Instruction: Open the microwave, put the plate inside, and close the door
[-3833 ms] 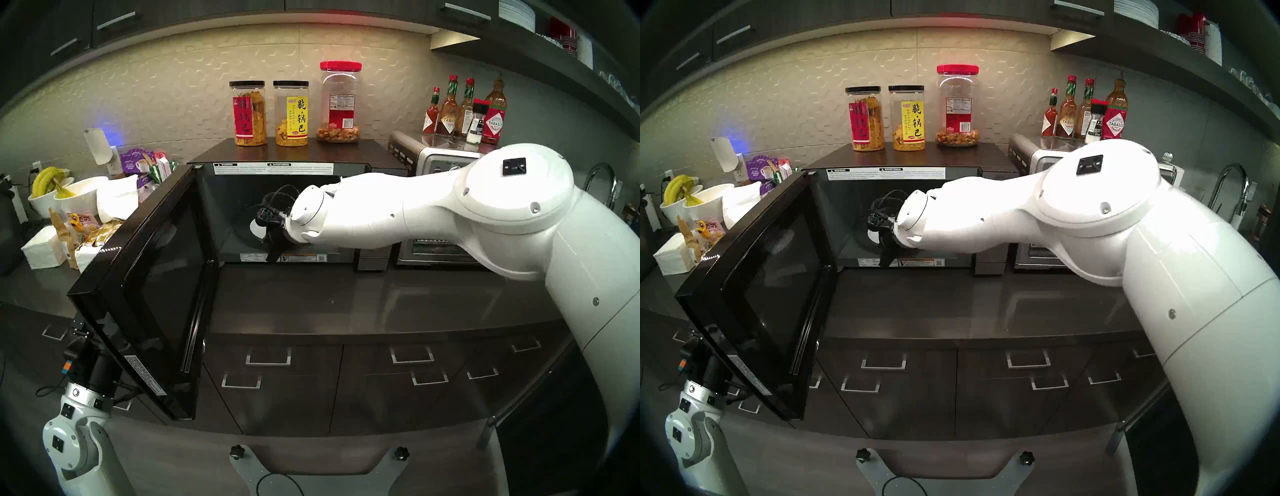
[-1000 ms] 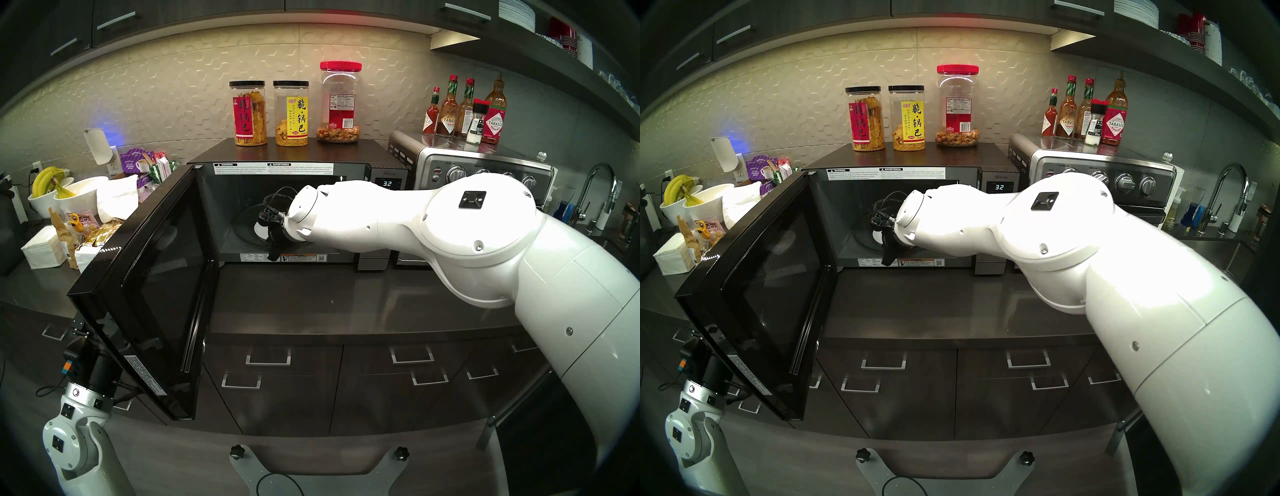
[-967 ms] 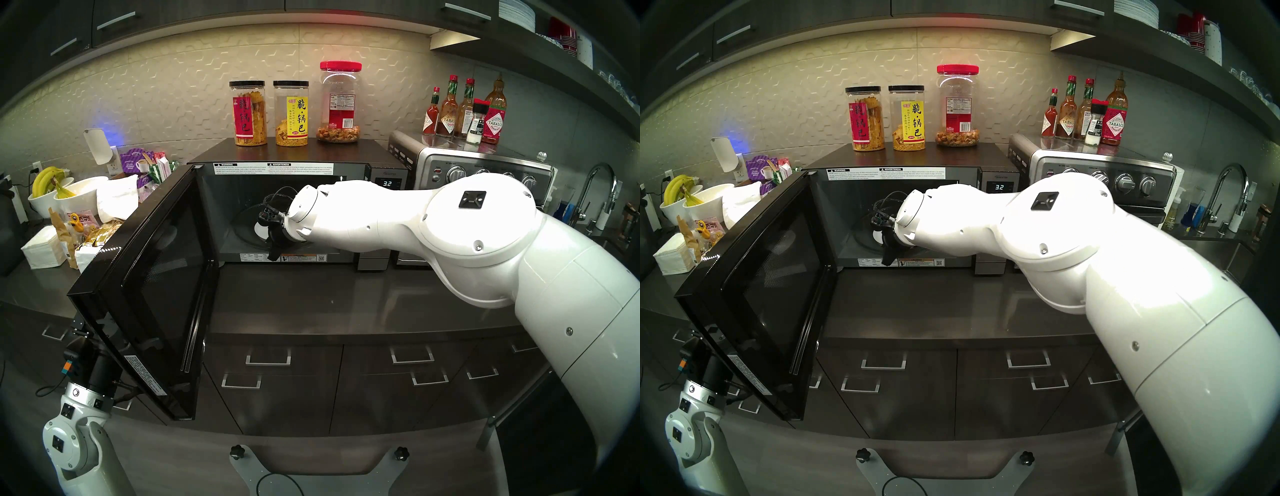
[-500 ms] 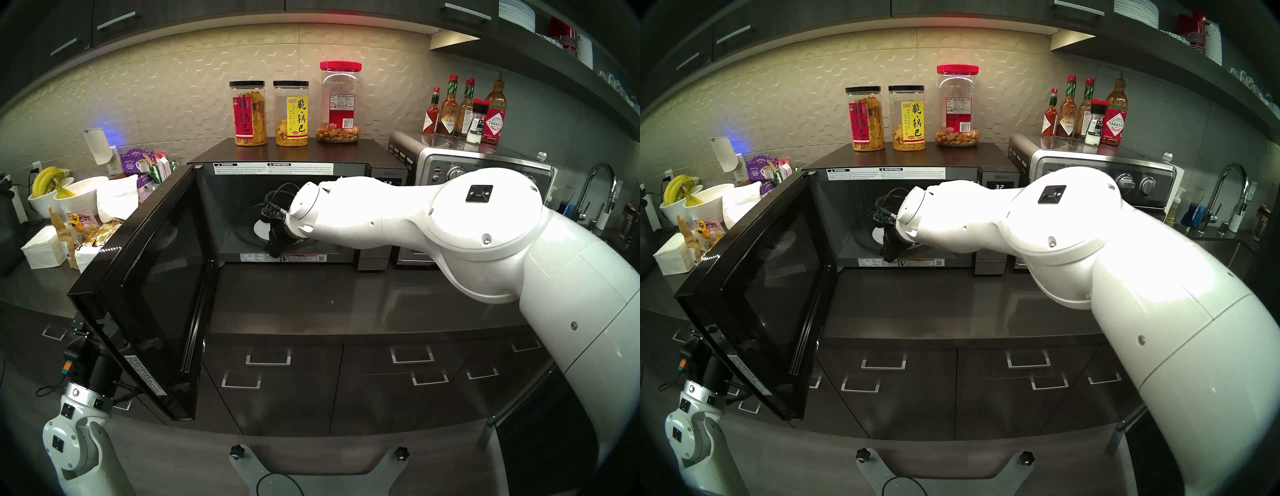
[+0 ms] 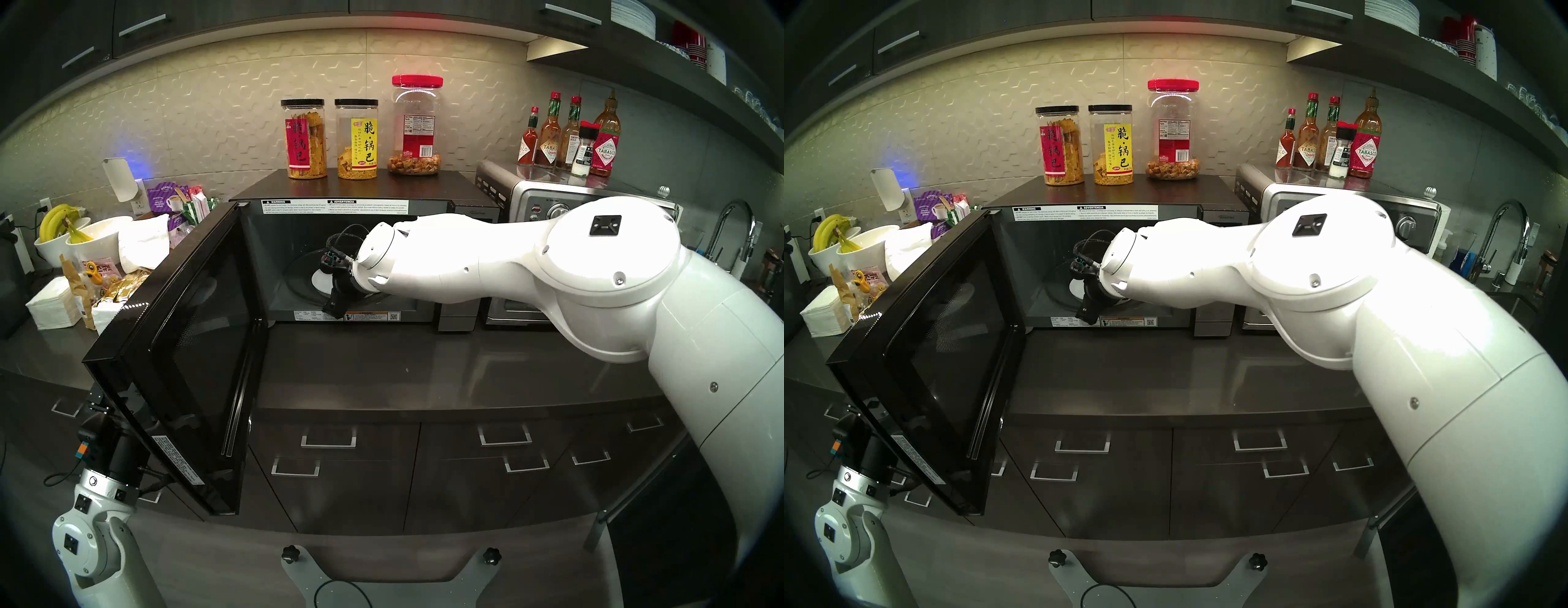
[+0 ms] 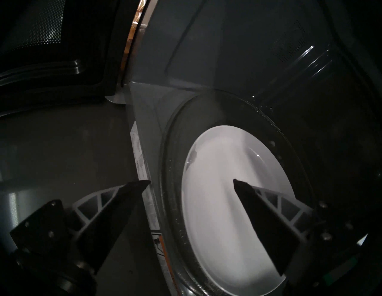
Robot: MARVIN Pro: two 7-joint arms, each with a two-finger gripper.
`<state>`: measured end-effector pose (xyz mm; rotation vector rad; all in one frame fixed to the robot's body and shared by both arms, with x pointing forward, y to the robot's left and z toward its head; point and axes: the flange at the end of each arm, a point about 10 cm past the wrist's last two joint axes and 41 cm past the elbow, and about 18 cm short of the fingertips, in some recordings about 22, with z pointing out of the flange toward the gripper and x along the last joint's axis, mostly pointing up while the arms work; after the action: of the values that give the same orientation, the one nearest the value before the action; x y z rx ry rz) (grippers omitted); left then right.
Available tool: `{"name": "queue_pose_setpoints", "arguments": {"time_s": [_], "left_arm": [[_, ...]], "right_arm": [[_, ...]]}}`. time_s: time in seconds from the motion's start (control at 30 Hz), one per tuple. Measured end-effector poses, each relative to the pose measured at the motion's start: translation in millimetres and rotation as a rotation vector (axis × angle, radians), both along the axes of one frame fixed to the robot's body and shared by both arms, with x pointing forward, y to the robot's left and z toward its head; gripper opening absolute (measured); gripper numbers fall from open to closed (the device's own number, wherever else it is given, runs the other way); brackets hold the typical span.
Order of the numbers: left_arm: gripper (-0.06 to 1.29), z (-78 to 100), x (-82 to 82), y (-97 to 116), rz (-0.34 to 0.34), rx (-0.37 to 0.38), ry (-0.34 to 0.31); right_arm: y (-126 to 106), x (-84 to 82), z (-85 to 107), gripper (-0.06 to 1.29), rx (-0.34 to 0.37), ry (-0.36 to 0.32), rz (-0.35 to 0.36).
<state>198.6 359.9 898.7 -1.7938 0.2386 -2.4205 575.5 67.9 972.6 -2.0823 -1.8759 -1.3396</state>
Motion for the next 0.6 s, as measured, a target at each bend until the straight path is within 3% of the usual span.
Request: {"name": "queue_pose_setpoints", "arguments": {"time_s": [0.17, 0.6], "left_arm": [[1.25, 0.0, 0.0, 0, 0.000, 0.000, 0.000], [1.25, -0.2, 0.0, 0, 0.000, 0.000, 0.000]], "right_arm": [[2, -9.0, -2.6, 1.18, 0.005, 0.023, 0.021], [-8, -17.0, 8.9, 1.14, 0.030, 0.026, 0.040]]}}
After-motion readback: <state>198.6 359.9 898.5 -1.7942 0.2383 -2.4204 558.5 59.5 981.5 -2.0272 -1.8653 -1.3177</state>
